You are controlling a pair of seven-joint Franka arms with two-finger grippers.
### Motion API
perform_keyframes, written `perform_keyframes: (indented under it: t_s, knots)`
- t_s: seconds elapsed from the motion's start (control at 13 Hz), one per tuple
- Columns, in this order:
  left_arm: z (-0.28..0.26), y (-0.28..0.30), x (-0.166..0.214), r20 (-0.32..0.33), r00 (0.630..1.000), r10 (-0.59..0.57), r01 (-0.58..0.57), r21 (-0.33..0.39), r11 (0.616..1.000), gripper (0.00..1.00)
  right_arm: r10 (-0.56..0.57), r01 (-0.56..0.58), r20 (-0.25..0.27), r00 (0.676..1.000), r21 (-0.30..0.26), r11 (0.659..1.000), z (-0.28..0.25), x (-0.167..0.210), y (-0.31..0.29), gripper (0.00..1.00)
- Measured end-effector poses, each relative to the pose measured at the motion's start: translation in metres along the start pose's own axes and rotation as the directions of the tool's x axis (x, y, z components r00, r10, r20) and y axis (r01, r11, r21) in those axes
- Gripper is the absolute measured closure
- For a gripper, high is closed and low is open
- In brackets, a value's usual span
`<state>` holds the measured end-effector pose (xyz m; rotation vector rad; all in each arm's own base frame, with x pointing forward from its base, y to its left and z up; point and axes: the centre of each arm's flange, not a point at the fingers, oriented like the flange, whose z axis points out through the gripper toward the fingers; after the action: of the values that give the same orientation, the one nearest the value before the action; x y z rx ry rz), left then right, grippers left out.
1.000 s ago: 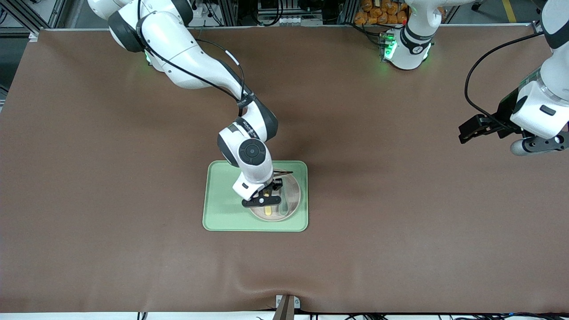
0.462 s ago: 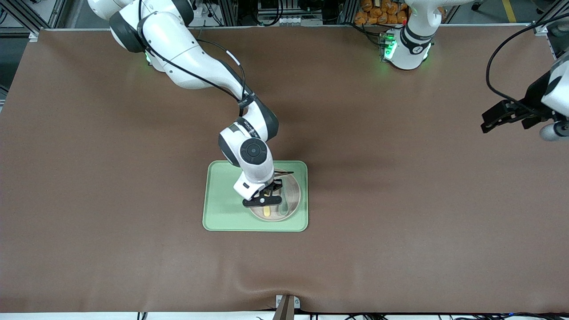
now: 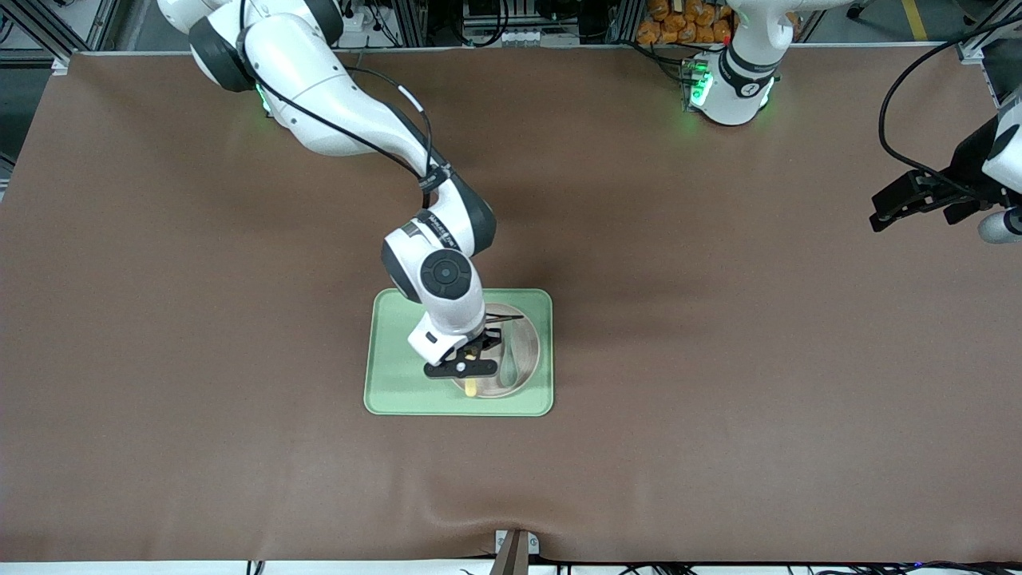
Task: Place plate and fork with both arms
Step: 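Lift the fork off the plate and set it on the tray beside the plate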
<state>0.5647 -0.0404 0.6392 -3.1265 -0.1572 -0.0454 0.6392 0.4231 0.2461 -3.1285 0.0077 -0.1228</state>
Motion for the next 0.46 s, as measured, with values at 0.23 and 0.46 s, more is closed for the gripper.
perform_keyframes:
  t_s: [0.23,0.46]
  knots:
    - [-0.001,-0.003,0.0,-0.001,1.0,-0.005,0.005,0.001,1.0,0.0,0.061,-0.061,0.02,0.998,0.005,0.998,-0.013,0.02,0.038,0.86]
    - [-0.002,-0.003,-0.001,-0.003,1.0,-0.006,0.006,0.001,1.0,0.0,0.058,-0.057,0.061,0.996,-0.019,0.998,0.002,0.023,0.081,0.86]
